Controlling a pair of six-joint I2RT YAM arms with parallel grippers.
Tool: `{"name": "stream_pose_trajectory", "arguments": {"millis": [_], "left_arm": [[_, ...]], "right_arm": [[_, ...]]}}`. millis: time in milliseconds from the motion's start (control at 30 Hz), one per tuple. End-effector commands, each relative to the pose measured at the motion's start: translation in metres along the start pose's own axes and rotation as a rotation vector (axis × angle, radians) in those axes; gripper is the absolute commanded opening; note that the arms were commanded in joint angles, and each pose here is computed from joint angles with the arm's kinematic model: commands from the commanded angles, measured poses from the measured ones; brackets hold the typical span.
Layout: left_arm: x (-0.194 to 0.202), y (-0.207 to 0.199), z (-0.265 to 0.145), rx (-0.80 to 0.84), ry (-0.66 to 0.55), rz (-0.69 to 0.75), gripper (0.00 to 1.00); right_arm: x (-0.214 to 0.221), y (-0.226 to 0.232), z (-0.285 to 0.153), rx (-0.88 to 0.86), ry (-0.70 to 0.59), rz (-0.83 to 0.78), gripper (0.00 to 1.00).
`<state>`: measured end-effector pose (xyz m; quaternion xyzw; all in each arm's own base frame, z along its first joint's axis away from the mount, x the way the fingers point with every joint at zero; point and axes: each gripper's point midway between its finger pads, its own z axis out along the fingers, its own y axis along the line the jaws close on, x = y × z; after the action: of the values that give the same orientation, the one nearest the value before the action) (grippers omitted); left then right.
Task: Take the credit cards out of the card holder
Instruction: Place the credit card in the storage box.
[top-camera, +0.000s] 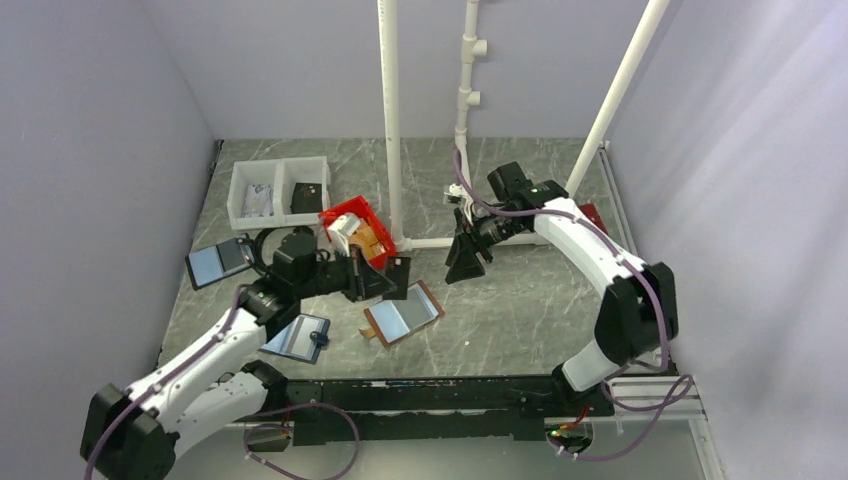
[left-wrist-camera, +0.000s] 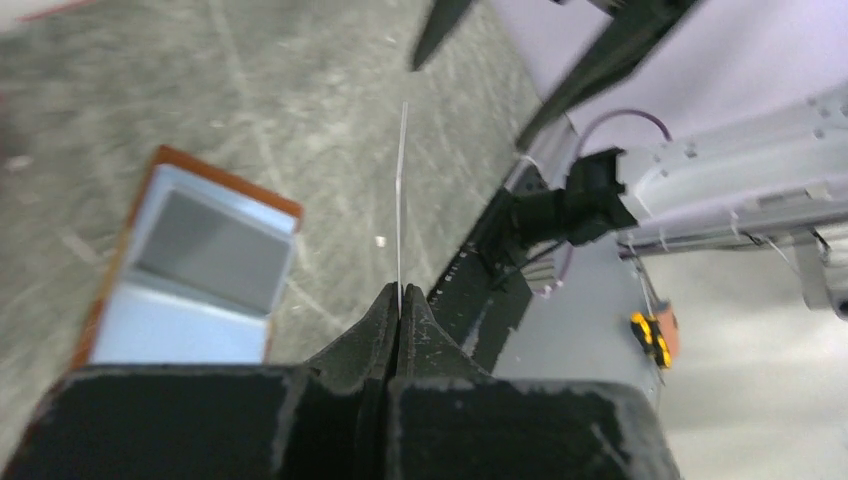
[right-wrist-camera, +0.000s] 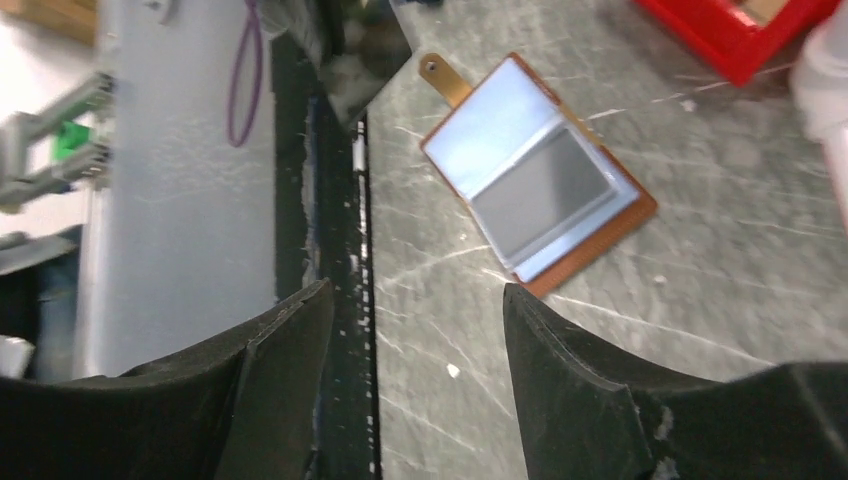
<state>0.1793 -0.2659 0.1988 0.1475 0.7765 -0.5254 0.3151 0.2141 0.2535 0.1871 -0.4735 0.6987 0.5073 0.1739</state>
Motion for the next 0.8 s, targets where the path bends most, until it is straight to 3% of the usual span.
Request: {"name": "stream_pose_trajectory", "arguments": {"millis": [0, 233, 433, 633, 767], "left_arm": [[-0.008, 0.028, -0.034, -0.217, -0.007, 0.018, 0.00], [-0.047, 0.057, -0.068, -0.426, -0.054, 0.066, 0.00], [-0.109, 0.085, -0.098, -0.536, -0.214, 0.108, 0.00], [-0.167, 0.122, -0.124, -0.541, -0.368, 0.068, 0.00], [-0.202, 0.143, -0.138, -0.396, -0.477, -0.055, 0.00]], "right_arm": [[-0.009, -0.006, -0.022, 0.193, 0.011, -0.162, 0.67], [-0.006, 0.004, -0.048, 0.264, -0.012, -0.256, 0.72], [-0.002, 0.005, -0.057, 0.298, -0.052, -0.265, 0.72], [-0.004, 0.011, -0.060, 0.292, -0.080, -0.276, 0.72], [-0.005, 0.014, -0.061, 0.286, -0.093, -0.276, 0.73]]}}
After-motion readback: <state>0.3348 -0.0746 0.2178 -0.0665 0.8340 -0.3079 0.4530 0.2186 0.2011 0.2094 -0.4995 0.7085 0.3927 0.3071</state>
